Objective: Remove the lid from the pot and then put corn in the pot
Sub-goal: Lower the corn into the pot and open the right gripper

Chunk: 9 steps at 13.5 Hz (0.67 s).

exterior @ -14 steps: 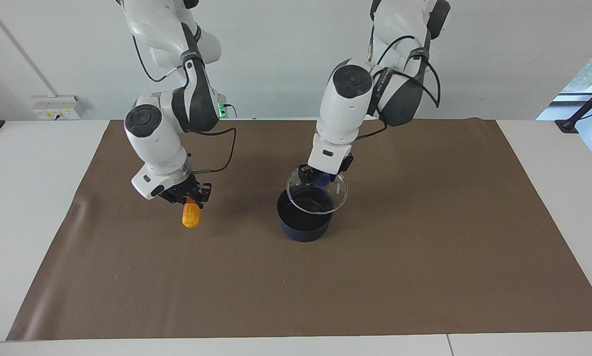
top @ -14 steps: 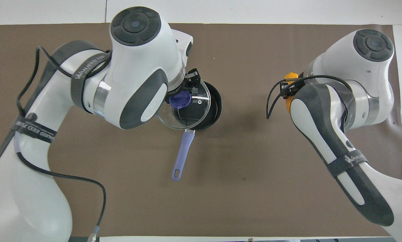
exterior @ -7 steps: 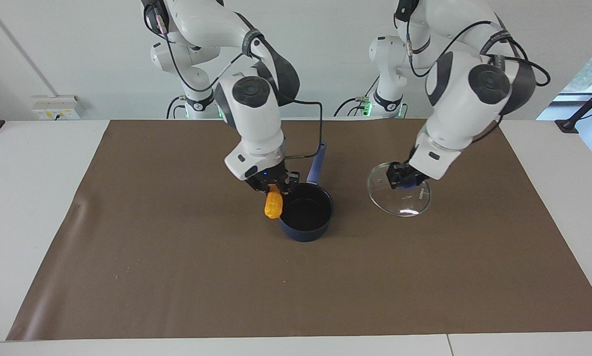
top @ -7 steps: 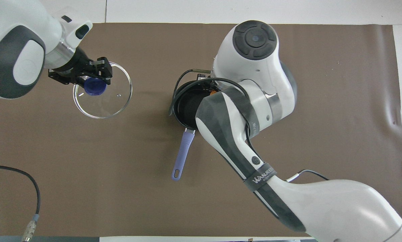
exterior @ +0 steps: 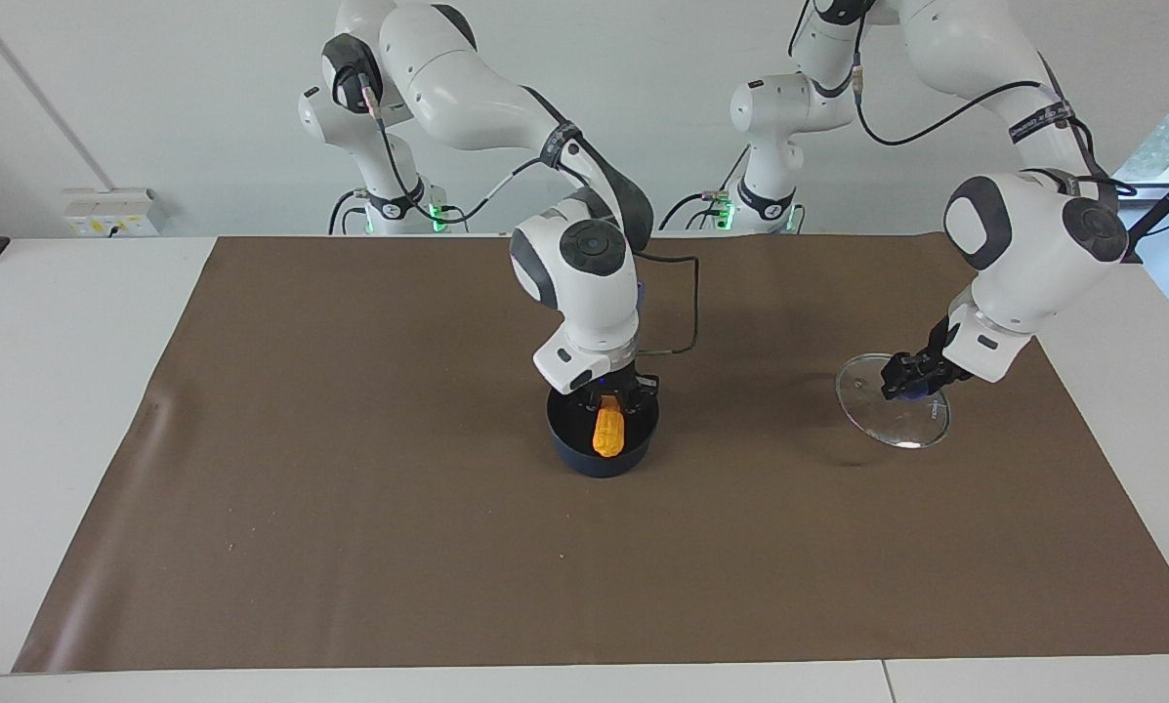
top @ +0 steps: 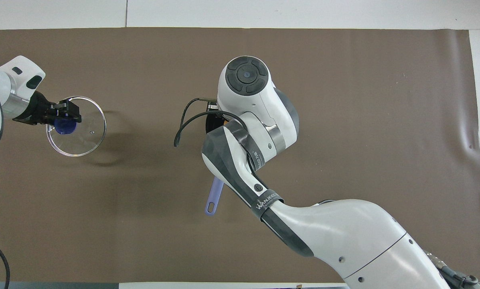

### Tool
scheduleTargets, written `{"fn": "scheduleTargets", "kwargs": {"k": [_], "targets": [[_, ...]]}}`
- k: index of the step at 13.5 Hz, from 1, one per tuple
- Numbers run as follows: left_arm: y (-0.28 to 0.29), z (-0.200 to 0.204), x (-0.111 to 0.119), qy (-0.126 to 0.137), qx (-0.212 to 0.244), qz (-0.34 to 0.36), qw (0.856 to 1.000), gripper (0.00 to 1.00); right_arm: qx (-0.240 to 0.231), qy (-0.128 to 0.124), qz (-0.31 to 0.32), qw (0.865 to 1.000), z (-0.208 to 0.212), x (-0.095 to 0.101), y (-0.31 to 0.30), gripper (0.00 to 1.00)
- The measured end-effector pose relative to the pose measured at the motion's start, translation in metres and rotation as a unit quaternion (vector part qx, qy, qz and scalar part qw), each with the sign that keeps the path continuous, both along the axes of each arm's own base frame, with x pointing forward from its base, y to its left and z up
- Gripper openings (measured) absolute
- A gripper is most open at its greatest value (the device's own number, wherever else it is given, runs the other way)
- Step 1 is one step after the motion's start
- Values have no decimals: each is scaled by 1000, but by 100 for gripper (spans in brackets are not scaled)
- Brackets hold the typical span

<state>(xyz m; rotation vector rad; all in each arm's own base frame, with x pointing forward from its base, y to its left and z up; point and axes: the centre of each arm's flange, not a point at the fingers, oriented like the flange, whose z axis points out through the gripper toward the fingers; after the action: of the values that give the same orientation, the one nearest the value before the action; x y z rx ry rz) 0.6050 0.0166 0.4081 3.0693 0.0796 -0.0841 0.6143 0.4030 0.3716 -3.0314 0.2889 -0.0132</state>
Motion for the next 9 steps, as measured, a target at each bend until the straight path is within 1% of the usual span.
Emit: {"fn": "scheduleTargets", "kwargs": {"k": [4,9], "targets": [[19,-32,-16,6,0,-5,1000,67,-9,15,2,1000,-10,-13,-4,38],[23,-57,-27,8,0,-3,1000,67,-6,7,0,1000,-19,-17,-9,38]]}}
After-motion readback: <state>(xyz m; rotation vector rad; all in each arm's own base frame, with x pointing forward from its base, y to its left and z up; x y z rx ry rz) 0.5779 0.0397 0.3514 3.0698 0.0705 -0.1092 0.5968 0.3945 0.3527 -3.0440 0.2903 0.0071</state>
